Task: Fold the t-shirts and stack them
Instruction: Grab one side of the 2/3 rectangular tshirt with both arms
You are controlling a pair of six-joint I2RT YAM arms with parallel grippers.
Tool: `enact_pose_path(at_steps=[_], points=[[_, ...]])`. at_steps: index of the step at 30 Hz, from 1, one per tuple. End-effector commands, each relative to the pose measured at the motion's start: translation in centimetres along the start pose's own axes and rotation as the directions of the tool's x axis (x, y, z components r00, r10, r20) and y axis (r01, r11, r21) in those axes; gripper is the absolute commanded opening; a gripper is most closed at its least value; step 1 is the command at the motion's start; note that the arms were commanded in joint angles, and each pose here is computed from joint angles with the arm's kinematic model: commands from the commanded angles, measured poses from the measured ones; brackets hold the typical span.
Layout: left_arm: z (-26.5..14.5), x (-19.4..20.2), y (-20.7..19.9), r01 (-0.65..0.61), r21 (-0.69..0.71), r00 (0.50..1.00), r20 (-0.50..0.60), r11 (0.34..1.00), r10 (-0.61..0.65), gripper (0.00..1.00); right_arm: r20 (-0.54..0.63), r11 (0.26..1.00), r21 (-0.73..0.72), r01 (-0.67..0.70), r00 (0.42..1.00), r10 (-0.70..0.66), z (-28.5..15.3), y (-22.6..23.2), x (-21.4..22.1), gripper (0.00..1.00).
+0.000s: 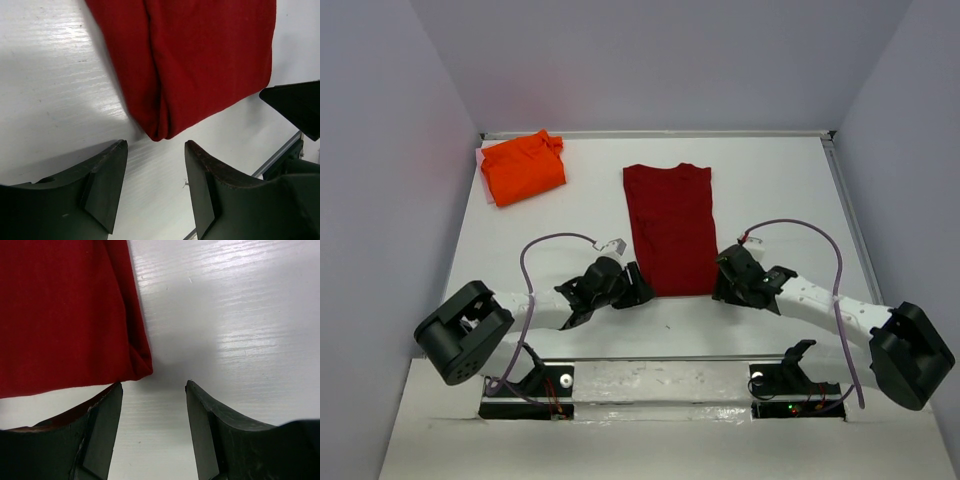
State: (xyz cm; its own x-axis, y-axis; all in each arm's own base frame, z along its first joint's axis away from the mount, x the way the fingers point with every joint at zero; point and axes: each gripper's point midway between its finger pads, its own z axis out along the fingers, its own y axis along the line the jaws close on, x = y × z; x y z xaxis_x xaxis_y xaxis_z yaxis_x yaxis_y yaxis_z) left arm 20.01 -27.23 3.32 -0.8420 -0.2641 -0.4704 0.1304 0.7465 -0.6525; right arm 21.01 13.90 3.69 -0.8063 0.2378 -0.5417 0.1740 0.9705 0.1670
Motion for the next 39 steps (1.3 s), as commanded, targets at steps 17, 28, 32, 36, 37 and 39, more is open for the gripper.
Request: enact_pose_path(at_steps=[17, 28, 32, 36, 37, 39], points=[[2.1, 0.5, -1.3, -0.037, 0.037, 0.999, -0.003, 0.999, 0.037, 0.62, 0.088, 0.998, -0.066, -0.009, 0.996, 0.015, -0.3, 2.9, -3.4, 0.58], [2.4, 0.7, -1.2, -0.047, 0.031, 0.999, -0.015, 0.998, 0.047, 0.62, 0.113, 0.999, -0.032, 0.031, 0.993, -0.027, 0.1, 3.0, -4.3, 0.58], [2.3, 0.7, -1.2, -0.047, 0.034, 0.999, -0.014, 0.998, 0.047, 0.62, 0.068, 0.999, -0.024, 0.035, 0.997, -0.033, 1.2, 3.3, -3.3, 0.58], [2.2, 0.7, -1.3, -0.051, 0.035, 0.999, -0.013, 0.998, 0.051, 0.62, 0.068, 0.999, -0.017, 0.035, 0.997, -0.034, 1.7, 3.2, -3.2, 0.58], [2.2, 0.6, -1.4, -0.051, 0.036, 0.999, -0.012, 0.998, 0.051, 0.62, 0.064, 0.999, -0.011, 0.037, 0.997, -0.037, 1.8, 3.1, -3.0, 0.58], [2.1, 0.6, -1.5, -0.054, 0.039, 0.998, -0.013, 0.998, 0.054, 0.62, 0.055, 0.999, -0.011, 0.037, 0.998, -0.036, 2.1, 3.2, -2.8, 0.57]])
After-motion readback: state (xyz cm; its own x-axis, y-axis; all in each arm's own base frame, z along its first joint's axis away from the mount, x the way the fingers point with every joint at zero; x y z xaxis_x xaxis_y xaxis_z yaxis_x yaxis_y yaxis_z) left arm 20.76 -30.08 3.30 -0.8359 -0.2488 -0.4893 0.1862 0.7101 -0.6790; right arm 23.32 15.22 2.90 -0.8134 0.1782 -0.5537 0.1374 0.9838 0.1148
